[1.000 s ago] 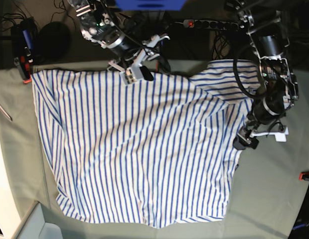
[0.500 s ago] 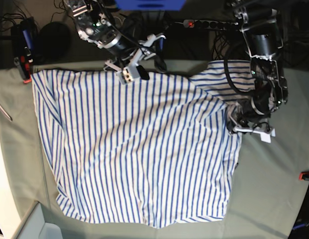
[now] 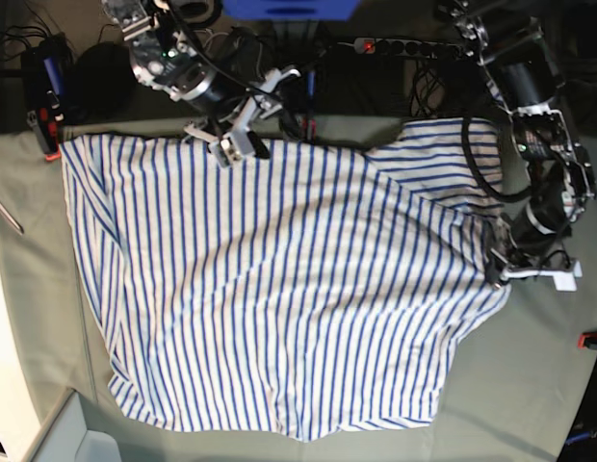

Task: Layout the t-shirt on the table in an organized manner, then fold the t-shirt properly
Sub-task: 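Grasp the shirt edge with both grippers and pull it taut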

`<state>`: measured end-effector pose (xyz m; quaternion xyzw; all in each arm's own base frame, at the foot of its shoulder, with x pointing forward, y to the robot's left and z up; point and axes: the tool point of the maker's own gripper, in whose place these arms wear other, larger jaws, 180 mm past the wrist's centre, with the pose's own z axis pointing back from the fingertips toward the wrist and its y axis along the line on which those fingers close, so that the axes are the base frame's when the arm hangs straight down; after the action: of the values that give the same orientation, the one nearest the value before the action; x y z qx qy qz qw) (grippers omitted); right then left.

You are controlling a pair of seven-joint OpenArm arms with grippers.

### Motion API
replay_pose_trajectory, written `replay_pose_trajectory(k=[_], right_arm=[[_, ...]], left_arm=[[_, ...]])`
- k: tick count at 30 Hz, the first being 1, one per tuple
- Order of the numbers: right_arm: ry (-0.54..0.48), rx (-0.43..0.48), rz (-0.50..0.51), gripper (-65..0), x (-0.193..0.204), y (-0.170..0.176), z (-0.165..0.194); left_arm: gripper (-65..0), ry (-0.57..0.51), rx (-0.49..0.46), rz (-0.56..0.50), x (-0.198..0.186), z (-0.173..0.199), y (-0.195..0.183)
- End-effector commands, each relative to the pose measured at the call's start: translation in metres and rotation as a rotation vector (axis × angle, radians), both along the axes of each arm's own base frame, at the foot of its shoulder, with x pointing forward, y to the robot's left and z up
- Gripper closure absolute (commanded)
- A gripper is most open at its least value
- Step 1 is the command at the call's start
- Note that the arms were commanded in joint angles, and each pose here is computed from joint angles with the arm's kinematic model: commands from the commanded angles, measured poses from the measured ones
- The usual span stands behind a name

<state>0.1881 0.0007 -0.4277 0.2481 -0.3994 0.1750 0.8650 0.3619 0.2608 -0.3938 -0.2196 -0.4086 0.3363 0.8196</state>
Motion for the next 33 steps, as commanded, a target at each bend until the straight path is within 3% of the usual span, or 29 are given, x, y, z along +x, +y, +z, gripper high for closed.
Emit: replay_pose_trajectory(k=[1, 7, 12, 25, 33], right_arm=[[-0.037, 0.029, -0.008, -33.3, 0.006, 0.002, 0.011], [-0.065, 0.026, -0.006, -33.5, 0.019, 0.001, 0.017], [-0.076, 0.027, -0.006, -33.5, 0.023, 0.001, 0.019], [-0.103, 0.063, 0.0, -33.6, 0.018, 0.012, 0.037], [-0.112, 0.028, 0.008, -33.6, 0.02, -0.001, 0.034]], left_arm=[[-0.1, -0.047, 0.032, 0.018, 0.005, 0.016, 0.014], [-0.1, -0.005, 0.058, 0.057, -0.022, 0.004, 0.036], [-0.1, -0.036, 0.082, 0.115, -0.032, 0.016, 0.057], [-0.1, -0.09, 0.108, 0.121, -0.025, 0.038, 0.059], [-0.1, -0.167, 0.111, 0.124, 0.001, 0.066, 0.062]])
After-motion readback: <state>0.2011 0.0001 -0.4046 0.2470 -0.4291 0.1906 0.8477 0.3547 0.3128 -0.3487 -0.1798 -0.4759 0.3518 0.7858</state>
